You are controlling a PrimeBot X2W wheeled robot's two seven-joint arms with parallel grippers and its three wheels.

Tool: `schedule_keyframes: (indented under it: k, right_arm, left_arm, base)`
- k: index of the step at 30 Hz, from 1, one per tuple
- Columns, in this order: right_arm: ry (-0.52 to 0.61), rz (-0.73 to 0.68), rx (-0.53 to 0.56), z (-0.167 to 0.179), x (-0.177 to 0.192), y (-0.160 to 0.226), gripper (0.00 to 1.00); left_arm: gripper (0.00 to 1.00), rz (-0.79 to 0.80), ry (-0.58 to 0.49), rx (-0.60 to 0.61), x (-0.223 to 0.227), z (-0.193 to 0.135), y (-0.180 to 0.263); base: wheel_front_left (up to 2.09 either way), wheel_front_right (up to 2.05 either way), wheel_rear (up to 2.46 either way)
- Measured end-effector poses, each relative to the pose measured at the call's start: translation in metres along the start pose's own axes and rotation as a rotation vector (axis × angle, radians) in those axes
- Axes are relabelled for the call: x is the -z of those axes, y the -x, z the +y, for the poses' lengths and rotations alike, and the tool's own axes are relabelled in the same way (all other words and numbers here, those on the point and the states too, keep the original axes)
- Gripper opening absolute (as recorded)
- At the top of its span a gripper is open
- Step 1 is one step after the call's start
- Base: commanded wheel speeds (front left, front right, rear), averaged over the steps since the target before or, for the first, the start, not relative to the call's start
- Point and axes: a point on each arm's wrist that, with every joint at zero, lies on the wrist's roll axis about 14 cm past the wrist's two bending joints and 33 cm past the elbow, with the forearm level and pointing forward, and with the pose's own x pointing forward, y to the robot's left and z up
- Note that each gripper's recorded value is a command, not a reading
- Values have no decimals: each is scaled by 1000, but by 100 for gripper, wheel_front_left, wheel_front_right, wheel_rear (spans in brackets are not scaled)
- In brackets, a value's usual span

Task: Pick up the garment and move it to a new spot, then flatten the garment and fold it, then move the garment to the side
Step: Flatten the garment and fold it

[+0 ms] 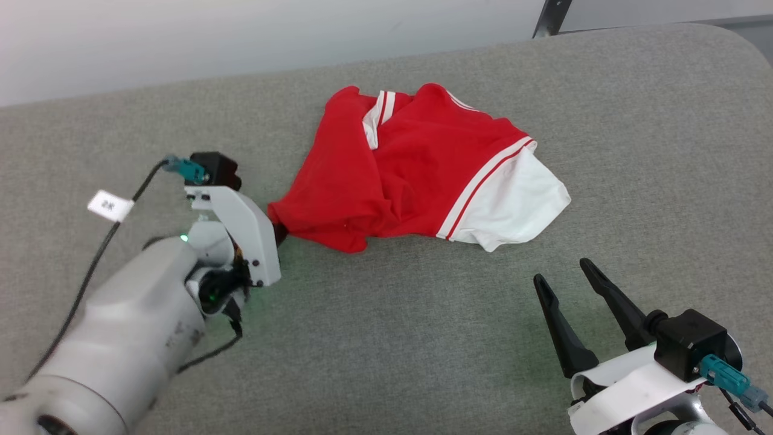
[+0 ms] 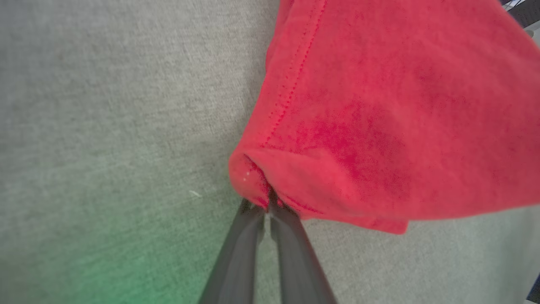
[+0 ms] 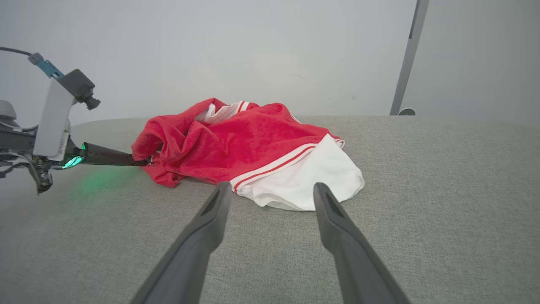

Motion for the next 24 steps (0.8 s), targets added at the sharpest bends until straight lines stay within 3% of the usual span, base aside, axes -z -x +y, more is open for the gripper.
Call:
schedule_keyframes:
  k: [7, 13, 20, 24]
  right_arm:
    - [-11, -3, 29, -5, 0, 7, 100]
    - [-28, -10, 33, -2, 2, 10, 100]
    - [-51, -24, 60, -6, 3, 13, 100]
    - [-60, -30, 89, -13, 5, 14, 100]
  left_arm:
    - [100, -103, -154, -13, -65, -1, 14]
    - [100, -177, -340, 83, -123, -67, 19]
    - [100, -143, -480, 220, -127, -150, 1]
    - [100, -29, -543, 192, -104, -154, -20]
  base:
    - [0, 0, 0]
    - [0, 0, 0]
    - [0, 0, 0]
    - [0, 0, 0]
